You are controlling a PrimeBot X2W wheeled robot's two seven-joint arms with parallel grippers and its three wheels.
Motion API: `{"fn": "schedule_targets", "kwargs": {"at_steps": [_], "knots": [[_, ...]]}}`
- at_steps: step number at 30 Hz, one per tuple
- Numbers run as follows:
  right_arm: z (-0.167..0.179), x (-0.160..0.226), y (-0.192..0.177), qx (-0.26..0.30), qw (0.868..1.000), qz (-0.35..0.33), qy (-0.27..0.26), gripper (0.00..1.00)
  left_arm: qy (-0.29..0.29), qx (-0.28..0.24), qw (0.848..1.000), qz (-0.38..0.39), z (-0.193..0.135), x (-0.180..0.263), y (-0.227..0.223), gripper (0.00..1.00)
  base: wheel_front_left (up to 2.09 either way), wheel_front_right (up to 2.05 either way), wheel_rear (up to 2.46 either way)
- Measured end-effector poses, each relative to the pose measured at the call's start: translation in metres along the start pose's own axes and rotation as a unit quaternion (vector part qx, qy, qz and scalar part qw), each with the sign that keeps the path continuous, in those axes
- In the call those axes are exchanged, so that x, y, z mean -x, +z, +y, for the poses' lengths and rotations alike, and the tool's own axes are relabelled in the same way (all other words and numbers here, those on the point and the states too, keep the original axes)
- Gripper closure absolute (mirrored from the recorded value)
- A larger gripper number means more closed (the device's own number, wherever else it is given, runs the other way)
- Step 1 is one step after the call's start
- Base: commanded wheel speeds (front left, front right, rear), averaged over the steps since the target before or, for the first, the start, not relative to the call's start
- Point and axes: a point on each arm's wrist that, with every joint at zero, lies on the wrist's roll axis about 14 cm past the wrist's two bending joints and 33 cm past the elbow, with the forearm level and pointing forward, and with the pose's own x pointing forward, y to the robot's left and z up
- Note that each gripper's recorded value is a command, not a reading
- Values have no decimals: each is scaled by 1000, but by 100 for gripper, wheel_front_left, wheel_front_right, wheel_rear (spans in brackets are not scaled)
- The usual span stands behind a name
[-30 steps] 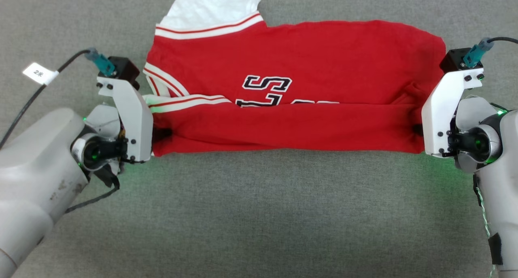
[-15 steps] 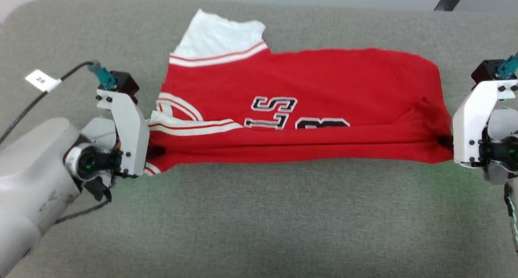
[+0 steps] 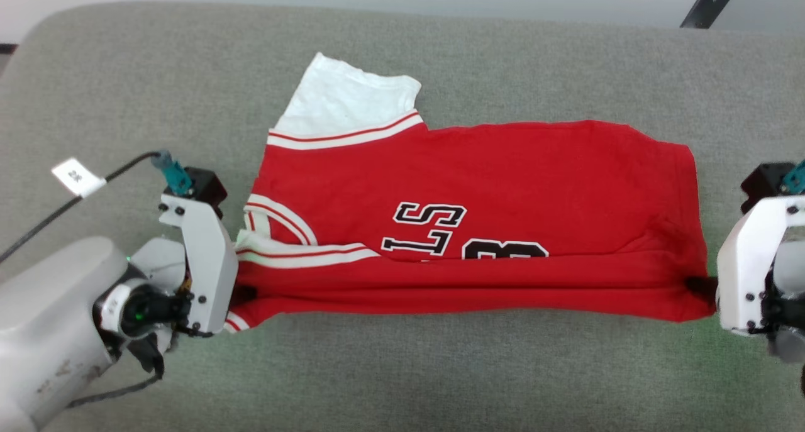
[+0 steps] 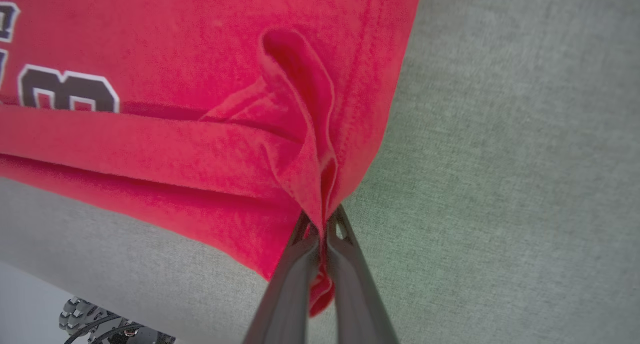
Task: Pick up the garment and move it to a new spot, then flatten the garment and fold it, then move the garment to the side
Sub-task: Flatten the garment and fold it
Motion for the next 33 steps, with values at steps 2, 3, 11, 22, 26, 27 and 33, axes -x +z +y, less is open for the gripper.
{"fn": "schedule_targets", "kwargs": {"at_steps": [2,3,11,22,26,27,33], "knots": [[1,-7,-10,-8,1000,11,2,100,4,3,1000,10,3,-7,-6,98,0,0,0],[1,-10,-14,-12,1000,14,2,100,5,5,1000,14,4,-11,-9,97,0,0,0],[4,-39,-24,-38,999,26,3,100,7,34,998,58,10,-48,-21,100,0,0,0],[0,-50,-21,-40,999,25,-1,100,0,23,999,45,12,-54,-3,40,0,0,0],[2,-48,-19,-37,999,18,1,100,7,15,1000,15,14,-40,9,19,0,0,0],[3,-48,-19,-36,999,17,1,100,9,12,1000,9,14,-36,11,18,0,0,0],[4,-45,-23,-35,999,11,-1,100,18,14,999,-40,19,-8,17,6,0,0,0]]}}
